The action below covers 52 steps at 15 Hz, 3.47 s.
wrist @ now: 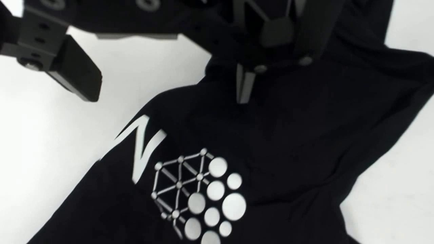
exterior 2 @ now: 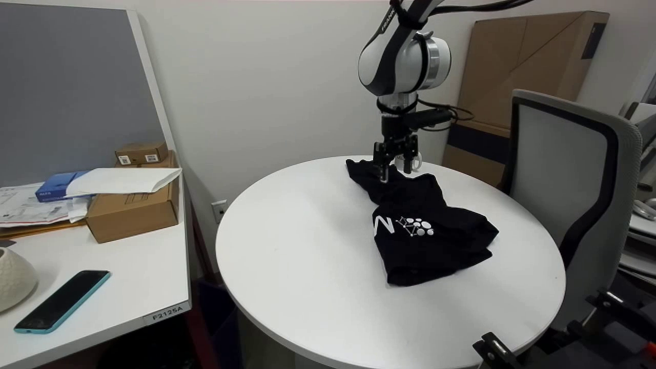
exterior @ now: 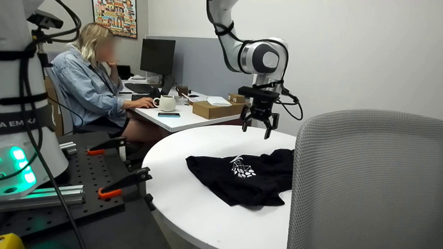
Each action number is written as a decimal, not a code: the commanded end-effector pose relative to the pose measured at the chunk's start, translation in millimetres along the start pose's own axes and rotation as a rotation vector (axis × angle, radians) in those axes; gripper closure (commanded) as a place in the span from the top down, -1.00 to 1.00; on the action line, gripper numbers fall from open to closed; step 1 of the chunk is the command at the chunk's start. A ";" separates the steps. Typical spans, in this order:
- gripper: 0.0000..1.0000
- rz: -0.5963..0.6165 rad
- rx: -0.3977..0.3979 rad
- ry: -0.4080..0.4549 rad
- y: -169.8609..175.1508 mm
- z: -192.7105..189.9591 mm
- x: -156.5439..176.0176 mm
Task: Fold the t-shirt
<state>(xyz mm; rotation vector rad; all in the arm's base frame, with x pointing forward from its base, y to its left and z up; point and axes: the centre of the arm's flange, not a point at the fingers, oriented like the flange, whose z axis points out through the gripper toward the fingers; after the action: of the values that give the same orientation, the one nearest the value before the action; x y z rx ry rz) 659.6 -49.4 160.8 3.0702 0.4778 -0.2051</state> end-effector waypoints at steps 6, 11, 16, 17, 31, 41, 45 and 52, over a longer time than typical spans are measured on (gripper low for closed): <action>1.00 -0.447 -0.042 -0.139 -111.0 -6.9 -79.4; 1.00 -0.650 -0.205 -0.176 -128.7 7.3 -107.7; 1.00 -0.796 -0.328 -0.087 -130.8 22.4 -125.8; 1.00 -0.799 -0.329 -0.066 -128.5 24.8 -127.8; 1.00 -0.677 -0.381 0.004 -98.0 92.0 -191.2; 1.00 -0.725 -0.426 -0.023 -113.4 116.4 -212.9; 1.00 -0.728 -0.433 -0.038 -113.7 133.7 -218.3; 1.00 -0.717 -0.448 -0.032 -118.7 150.1 -217.6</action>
<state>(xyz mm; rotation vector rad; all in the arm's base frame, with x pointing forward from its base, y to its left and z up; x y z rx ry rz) 398.7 -11.3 52.7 2.3520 1.3944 -0.1730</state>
